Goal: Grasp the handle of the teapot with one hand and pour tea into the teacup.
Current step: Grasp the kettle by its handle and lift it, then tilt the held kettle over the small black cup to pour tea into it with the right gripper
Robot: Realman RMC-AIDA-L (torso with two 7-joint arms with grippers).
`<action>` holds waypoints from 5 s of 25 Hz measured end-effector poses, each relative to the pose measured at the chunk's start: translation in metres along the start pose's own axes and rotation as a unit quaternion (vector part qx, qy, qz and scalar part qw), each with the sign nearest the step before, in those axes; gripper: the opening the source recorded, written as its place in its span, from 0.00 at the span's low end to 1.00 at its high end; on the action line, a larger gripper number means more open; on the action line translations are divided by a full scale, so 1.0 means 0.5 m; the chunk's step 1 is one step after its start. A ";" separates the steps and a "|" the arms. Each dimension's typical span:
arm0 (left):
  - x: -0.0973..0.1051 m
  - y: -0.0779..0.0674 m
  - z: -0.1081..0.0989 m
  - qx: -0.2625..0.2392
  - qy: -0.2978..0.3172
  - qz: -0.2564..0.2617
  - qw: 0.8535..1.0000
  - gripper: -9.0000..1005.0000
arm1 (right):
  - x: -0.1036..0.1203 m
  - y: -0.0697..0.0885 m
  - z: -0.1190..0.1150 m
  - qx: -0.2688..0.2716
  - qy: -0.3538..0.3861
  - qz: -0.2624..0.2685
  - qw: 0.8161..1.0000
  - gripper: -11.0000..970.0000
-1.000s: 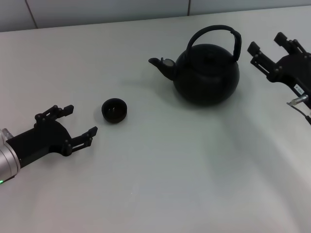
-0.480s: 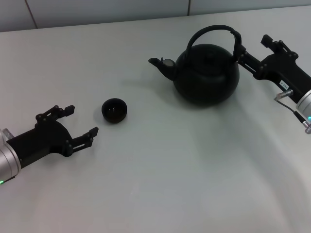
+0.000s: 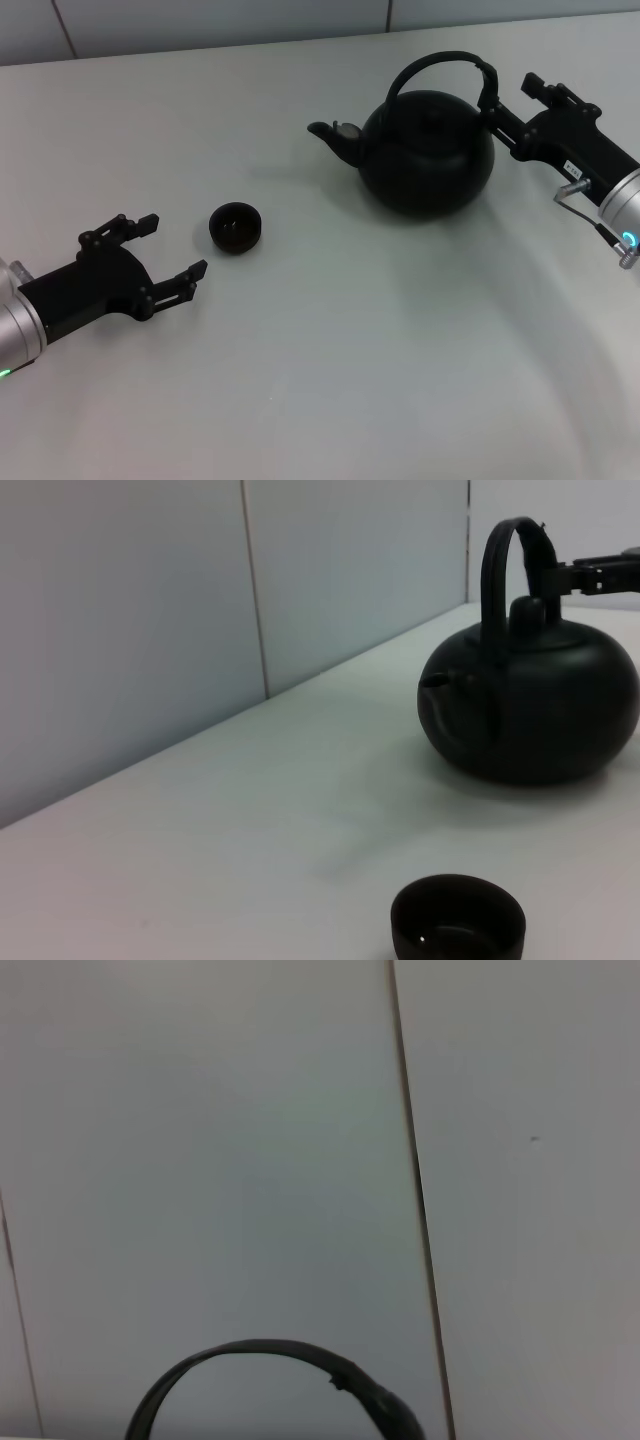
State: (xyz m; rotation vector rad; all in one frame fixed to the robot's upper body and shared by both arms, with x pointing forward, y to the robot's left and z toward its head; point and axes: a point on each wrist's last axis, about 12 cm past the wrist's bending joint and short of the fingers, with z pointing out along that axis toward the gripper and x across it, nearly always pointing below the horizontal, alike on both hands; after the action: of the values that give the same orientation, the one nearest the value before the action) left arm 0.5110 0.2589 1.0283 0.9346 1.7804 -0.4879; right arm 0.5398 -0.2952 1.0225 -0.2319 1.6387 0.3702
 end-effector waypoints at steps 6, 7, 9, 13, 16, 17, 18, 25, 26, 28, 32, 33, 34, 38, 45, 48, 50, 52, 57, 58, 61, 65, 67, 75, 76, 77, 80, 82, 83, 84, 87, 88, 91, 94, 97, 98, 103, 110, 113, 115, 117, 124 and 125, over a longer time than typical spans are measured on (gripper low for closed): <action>0.001 0.000 0.002 0.004 0.006 0.005 1.000 0.84 | -0.006 0.002 0.016 -0.002 0.004 -0.003 1.000 0.63; 0.001 -0.001 0.002 0.005 0.006 0.005 1.000 0.84 | -0.007 0.002 0.018 -0.003 0.003 -0.004 1.000 0.59; 0.001 -0.001 0.002 0.005 0.007 0.005 1.000 0.84 | -0.009 0.003 0.023 -0.003 0.003 -0.004 1.000 0.52; 0.002 -0.001 0.002 0.004 0.007 0.004 1.000 0.84 | -0.012 0.003 0.033 -0.003 0.007 -0.006 1.000 0.41; 0.002 -0.001 0.001 0.004 0.007 0.004 1.000 0.84 | -0.012 0.004 0.038 -0.003 0.012 -0.008 1.000 0.34; 0.002 -0.001 0.001 0.004 0.007 0.004 1.000 0.84 | -0.012 0.004 0.038 -0.003 0.012 -0.008 1.000 0.32; 0.002 -0.001 0.001 0.004 0.007 0.004 1.000 0.84 | -0.012 0.004 0.038 -0.003 0.012 -0.008 1.000 0.31; 0.003 -0.001 0.000 0.004 0.008 0.004 1.000 0.84 | -0.017 0.007 0.038 -0.010 0.003 -0.023 1.000 0.18; 0.003 -0.001 -0.001 0.004 0.007 0.004 1.000 0.84 | -0.017 0.007 0.038 -0.010 0.003 -0.023 1.000 0.16; 0.003 -0.001 -0.001 0.004 0.007 0.004 1.000 0.84 | -0.018 0.008 0.038 -0.011 0.000 -0.029 1.000 0.12; 0.002 -0.001 -0.001 0.006 0.006 0.004 1.000 0.84 | -0.028 0.012 0.039 -0.021 -0.018 -0.033 0.999 0.12; 0.002 -0.001 -0.001 0.006 0.006 0.004 1.000 0.84 | -0.031 0.013 0.040 -0.025 -0.023 -0.035 0.999 0.11; 0.002 -0.002 -0.001 0.006 0.006 0.004 1.000 0.84 | -0.036 0.014 0.041 -0.029 -0.030 -0.037 0.998 0.11; 0.002 -0.002 -0.001 0.006 0.006 0.004 1.000 0.84 | -0.057 0.016 0.056 -0.050 -0.045 -0.063 0.996 0.11; 0.000 -0.001 0.001 0.007 0.005 0.005 1.000 0.84 | -0.088 0.050 0.100 -0.107 -0.064 -0.171 0.977 0.11; -0.002 0.000 0.003 0.008 0.004 0.006 1.000 0.84 | -0.100 0.061 0.117 -0.122 -0.073 -0.205 0.968 0.11; -0.002 0.000 0.003 0.008 0.004 0.006 1.000 0.84 | -0.109 0.071 0.130 -0.136 -0.077 -0.232 0.960 0.11; -0.004 0.001 0.004 0.008 0.003 0.008 1.000 0.84 | -0.113 0.073 0.134 -0.138 -0.079 -0.240 0.958 0.11; -0.006 0.002 0.006 0.009 0.002 0.009 1.000 0.84 | -0.128 0.076 0.146 -0.147 -0.088 -0.263 0.949 0.11; -0.009 0.003 0.008 0.011 0.002 0.006 1.000 0.84 | -0.132 0.076 0.149 -0.150 -0.089 -0.270 0.947 0.11; -0.009 0.002 0.009 0.012 0.002 0.007 1.000 0.84 | -0.133 0.077 0.151 -0.154 -0.086 -0.277 0.945 0.11; -0.009 0.002 0.009 0.012 0.004 0.008 1.000 0.84 | -0.133 0.084 0.155 -0.166 -0.083 -0.287 0.940 0.11; -0.010 0.003 0.010 0.012 0.004 0.008 1.000 0.84 | -0.134 0.086 0.156 -0.170 -0.083 -0.290 0.938 0.11; -0.019 0.002 0.015 0.017 0.000 0.011 1.000 0.84 | -0.133 0.089 0.156 -0.178 -0.082 -0.308 0.931 0.10; -0.019 0.002 0.015 0.017 0.000 0.011 1.000 0.84 | -0.133 0.089 0.156 -0.177 -0.082 -0.313 0.930 0.10; -0.020 0.002 0.016 0.018 0.000 0.012 1.000 0.84 | -0.133 0.089 0.156 -0.177 -0.082 -0.313 0.930 0.10; -0.024 0.003 0.017 0.018 -0.003 0.015 1.000 0.84 | -0.131 0.090 0.155 -0.177 -0.082 -0.317 0.928 0.10; -0.025 0.004 0.017 0.018 -0.003 0.013 1.000 0.84 | -0.131 0.089 0.155 -0.177 -0.082 -0.317 0.928 0.10; -0.026 0.005 0.018 0.018 -0.003 0.013 1.000 0.84 | -0.131 0.089 0.154 -0.177 -0.082 -0.318 0.928 0.10; -0.026 0.005 0.018 0.018 -0.003 0.012 1.000 0.84 | -0.130 0.089 0.154 -0.177 -0.081 -0.318 0.928 0.10; -0.027 0.006 0.018 0.018 -0.003 0.012 1.000 0.84 | -0.129 0.088 0.153 -0.176 -0.081 -0.318 0.928 0.10; -0.027 0.006 0.018 0.018 -0.003 0.012 1.000 0.84 | -0.129 0.088 0.153 -0.176 -0.081 -0.318 0.928 0.10; -0.027 0.007 0.017 0.017 -0.003 0.011 1.000 0.84 | -0.129 0.088 0.152 -0.176 -0.081 -0.318 0.928 0.10; -0.026 0.007 0.015 0.016 -0.002 0.010 1.000 0.84 | -0.130 0.088 0.153 -0.176 -0.082 -0.318 0.928 0.10; -0.024 0.009 0.013 0.013 -0.002 0.008 1.000 0.84 | -0.131 0.089 0.152 -0.177 -0.084 -0.318 0.928 0.10; -0.024 0.009 0.012 0.012 -0.002 0.008 1.000 0.84 | -0.132 0.089 0.152 -0.178 -0.085 -0.318 0.927 0.10; -0.019 0.008 0.010 0.011 0.000 0.004 1.000 0.84 | -0.133 0.091 0.155 -0.181 -0.086 -0.320 0.926 0.10; -0.020 0.009 0.012 0.011 0.001 0.005 1.000 0.84 | -0.135 0.095 0.159 -0.188 -0.084 -0.326 0.923 0.10; -0.020 0.009 0.012 0.010 0.001 0.006 1.000 0.84 | -0.138 0.095 0.161 -0.189 -0.086 -0.329 0.921 0.10; -0.022 0.010 0.013 0.011 0.000 0.007 1.000 0.84 | -0.140 0.096 0.161 -0.194 -0.086 -0.338 0.917 0.10; -0.022 0.010 0.014 0.011 0.000 0.007 1.000 0.84 | -0.139 0.097 0.161 -0.196 -0.084 -0.341 0.916 0.10; -0.023 0.010 0.015 0.011 0.000 0.007 1.000 0.84 | -0.136 0.097 0.168 -0.194 -0.069 -0.349 0.914 0.10; -0.023 0.009 0.015 0.012 0.000 0.007 1.000 0.84 | -0.138 0.098 0.172 -0.194 -0.069 -0.349 0.914 0.10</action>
State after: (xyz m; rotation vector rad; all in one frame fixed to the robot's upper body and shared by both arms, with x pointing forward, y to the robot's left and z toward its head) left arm 0.5211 0.2522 1.0360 0.9624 1.7710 -0.5017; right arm 0.6089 -0.2223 1.0900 -1.0374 1.2278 0.1479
